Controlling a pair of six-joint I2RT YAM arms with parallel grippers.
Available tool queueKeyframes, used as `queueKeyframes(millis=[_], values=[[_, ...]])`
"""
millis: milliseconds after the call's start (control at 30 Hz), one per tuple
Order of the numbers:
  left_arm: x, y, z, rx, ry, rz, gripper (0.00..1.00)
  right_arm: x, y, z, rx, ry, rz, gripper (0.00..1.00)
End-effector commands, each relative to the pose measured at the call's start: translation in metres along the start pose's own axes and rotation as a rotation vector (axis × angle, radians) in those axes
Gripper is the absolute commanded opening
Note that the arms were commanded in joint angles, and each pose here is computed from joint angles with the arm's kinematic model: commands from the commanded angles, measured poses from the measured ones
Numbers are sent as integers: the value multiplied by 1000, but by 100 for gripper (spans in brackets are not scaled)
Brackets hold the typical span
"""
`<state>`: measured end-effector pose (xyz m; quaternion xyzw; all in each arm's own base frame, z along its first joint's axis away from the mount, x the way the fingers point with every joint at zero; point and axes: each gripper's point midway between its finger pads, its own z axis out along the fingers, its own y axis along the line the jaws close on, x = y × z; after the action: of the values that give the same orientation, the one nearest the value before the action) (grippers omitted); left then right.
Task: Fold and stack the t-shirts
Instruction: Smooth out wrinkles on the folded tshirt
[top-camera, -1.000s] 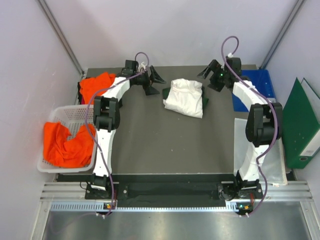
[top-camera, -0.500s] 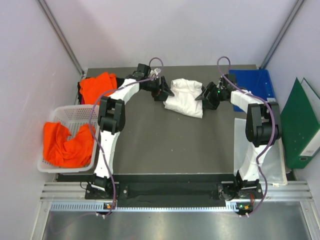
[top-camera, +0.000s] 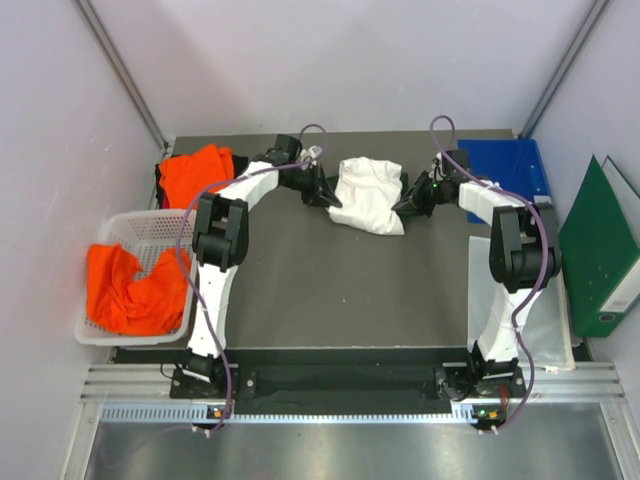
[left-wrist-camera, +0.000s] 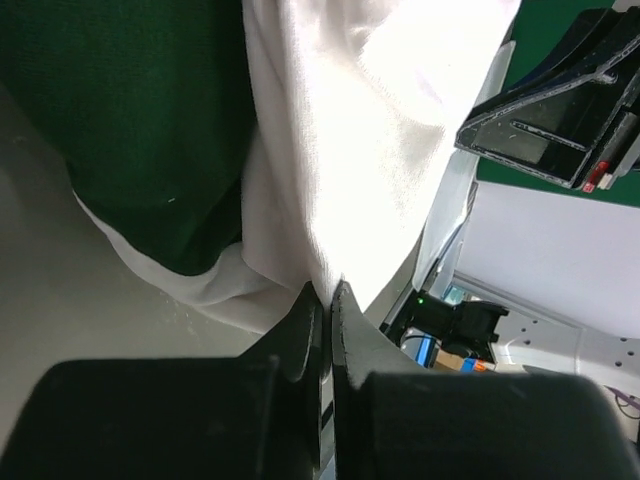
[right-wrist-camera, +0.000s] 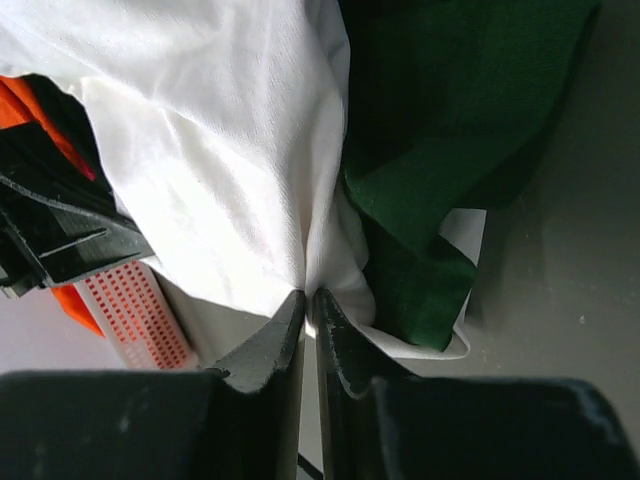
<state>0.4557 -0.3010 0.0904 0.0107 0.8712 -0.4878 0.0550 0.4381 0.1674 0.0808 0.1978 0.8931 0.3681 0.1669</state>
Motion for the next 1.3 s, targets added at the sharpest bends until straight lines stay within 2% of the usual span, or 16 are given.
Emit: queueKeyframes(millis=[0,167,333,500,1033,1100,1133,1167,1200,1233,1267], values=[[10,-32,-26,-3,-18,82,0,5,16,-15,-23,-5,-49,6],[30,-19,-33,-74,19,53,0,18,13,-35,25,-3,-53,3],[49,9,-25,-121,82,11,0,35,-6,-38,73,33,-29,1],[64,28,-21,-178,145,-7,0,46,-17,-34,96,58,-21,0],[87,71,-18,-308,206,-53,0,79,-66,-13,218,203,39,0],[83,67,-23,-329,190,-32,38,79,-64,-14,215,215,33,4],[78,70,-28,-372,166,-16,53,77,-61,-15,205,215,7,7],[73,63,-34,-386,136,15,98,68,-47,-21,184,187,-33,15],[68,60,-39,-408,111,39,99,63,-43,-27,201,164,-79,30],[65,58,-44,-423,88,58,99,51,-30,-33,190,119,-122,37],[53,50,-52,-444,31,108,99,40,-18,-44,185,63,-168,53]])
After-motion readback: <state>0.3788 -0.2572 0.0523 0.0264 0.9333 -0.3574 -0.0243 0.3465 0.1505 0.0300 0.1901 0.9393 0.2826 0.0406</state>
